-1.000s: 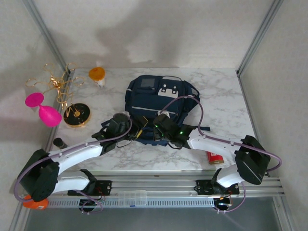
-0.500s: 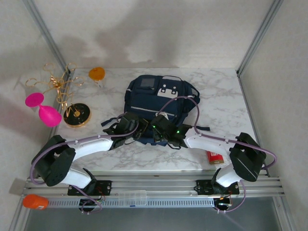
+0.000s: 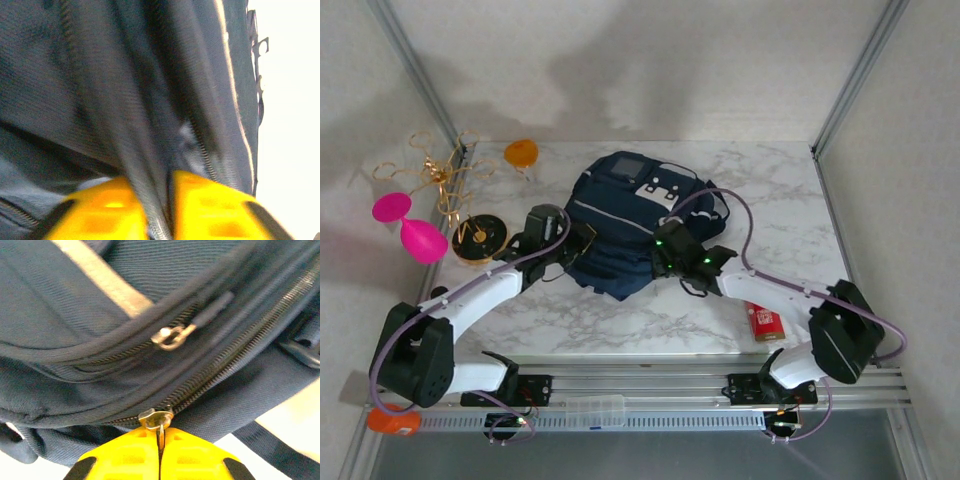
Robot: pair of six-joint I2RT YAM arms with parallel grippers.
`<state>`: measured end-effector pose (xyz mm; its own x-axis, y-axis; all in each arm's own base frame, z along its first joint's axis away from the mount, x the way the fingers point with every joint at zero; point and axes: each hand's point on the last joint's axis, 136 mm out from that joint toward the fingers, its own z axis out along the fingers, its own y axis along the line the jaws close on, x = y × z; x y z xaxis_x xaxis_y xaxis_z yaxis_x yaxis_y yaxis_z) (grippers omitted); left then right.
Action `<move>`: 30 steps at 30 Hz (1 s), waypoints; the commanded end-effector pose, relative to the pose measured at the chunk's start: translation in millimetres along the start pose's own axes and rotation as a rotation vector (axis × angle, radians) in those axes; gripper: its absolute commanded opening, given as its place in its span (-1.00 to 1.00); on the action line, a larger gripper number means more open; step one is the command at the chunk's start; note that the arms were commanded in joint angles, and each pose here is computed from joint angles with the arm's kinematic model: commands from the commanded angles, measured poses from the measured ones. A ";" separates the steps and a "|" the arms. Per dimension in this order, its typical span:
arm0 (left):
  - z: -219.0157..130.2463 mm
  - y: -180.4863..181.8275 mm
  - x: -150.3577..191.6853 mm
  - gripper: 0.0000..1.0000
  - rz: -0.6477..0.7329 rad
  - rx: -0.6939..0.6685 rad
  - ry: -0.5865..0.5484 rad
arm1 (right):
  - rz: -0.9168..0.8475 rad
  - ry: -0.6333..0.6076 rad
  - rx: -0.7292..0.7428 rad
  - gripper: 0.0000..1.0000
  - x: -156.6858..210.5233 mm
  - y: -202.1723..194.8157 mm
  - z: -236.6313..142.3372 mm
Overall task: Pack the student bag
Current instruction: Zip the student bag at the center of the table.
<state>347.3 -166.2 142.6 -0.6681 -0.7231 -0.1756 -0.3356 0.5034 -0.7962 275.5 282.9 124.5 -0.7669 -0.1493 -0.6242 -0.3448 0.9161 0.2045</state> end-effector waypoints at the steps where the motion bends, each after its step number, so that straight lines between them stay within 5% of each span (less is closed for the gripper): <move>1: -18.8 -21.8 -11.1 0.05 0.065 0.045 -0.072 | -0.041 0.034 -0.068 -1.00 6.8 36.0 4.0; 6: -32.5 -24.0 34.9 0.28 -0.079 0.160 -0.058 | -0.009 0.044 -0.174 -1.00 16.5 66.0 6.8; 12: -15.6 -41.7 77.2 0.30 -0.184 0.205 -0.008 | -0.012 0.027 -0.147 -1.00 13.5 63.2 7.1; 23: 21.0 -18.5 73.8 -0.50 -0.221 0.060 -0.093 | -0.036 0.001 -0.119 -1.00 13.2 56.0 8.6; 30: 14.2 -4.4 55.5 -0.94 -0.168 -0.023 -0.174 | -0.022 -0.020 0.030 -1.00 10.1 26.7 3.4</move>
<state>308.7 -243.0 124.9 -0.5658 -0.8234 -0.0442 -0.4377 0.3454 -0.8301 258.5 319.7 115.7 -0.7619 -0.1655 -0.6262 -0.3786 0.8982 0.2232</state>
